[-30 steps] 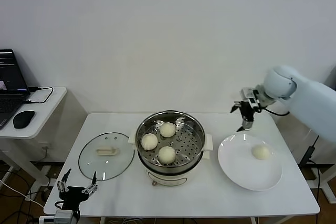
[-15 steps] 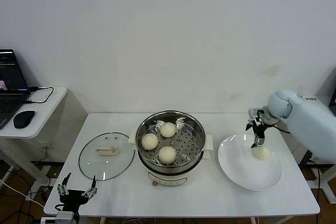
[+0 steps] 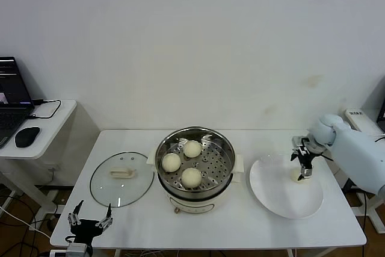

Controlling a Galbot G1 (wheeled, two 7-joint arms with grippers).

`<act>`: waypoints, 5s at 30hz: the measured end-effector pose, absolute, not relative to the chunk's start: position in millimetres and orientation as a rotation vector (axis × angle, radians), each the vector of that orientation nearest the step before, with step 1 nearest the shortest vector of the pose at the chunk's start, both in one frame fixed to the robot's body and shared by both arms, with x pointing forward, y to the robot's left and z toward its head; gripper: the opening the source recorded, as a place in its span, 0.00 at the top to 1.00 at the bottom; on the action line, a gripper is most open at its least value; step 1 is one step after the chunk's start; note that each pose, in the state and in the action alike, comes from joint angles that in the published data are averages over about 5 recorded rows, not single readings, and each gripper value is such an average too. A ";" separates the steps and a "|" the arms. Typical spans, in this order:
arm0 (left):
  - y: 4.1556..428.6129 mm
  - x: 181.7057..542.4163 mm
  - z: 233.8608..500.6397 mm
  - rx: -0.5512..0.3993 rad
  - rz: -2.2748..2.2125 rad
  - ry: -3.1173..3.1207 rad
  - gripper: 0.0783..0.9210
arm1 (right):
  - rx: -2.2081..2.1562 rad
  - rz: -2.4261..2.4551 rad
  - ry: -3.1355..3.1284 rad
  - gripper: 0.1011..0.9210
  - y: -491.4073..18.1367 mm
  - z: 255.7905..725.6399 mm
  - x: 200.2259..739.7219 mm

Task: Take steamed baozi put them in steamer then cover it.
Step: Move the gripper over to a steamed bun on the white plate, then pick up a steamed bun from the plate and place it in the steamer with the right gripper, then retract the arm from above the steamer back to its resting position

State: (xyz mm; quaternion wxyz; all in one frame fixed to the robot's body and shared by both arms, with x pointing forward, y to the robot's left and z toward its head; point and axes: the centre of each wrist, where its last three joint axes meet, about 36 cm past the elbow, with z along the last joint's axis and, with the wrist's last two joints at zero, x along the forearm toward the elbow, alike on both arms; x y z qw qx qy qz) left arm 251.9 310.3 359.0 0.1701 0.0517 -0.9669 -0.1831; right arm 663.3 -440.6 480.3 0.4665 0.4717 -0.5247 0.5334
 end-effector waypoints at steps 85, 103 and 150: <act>313.9 255.1 388.7 0.143 -0.617 -2.820 0.12 | 1.511 1.505 -1.316 0.32 -165.5 706.0 670.5; 314.3 260.0 389.4 0.128 -0.596 -2.831 0.12 | 1.546 1.525 -1.172 0.32 -98.5 651.4 667.4; 298.8 272.8 389.7 0.162 -0.455 -2.886 0.12 | 1.462 1.278 -1.626 0.12 -164.8 656.2 651.2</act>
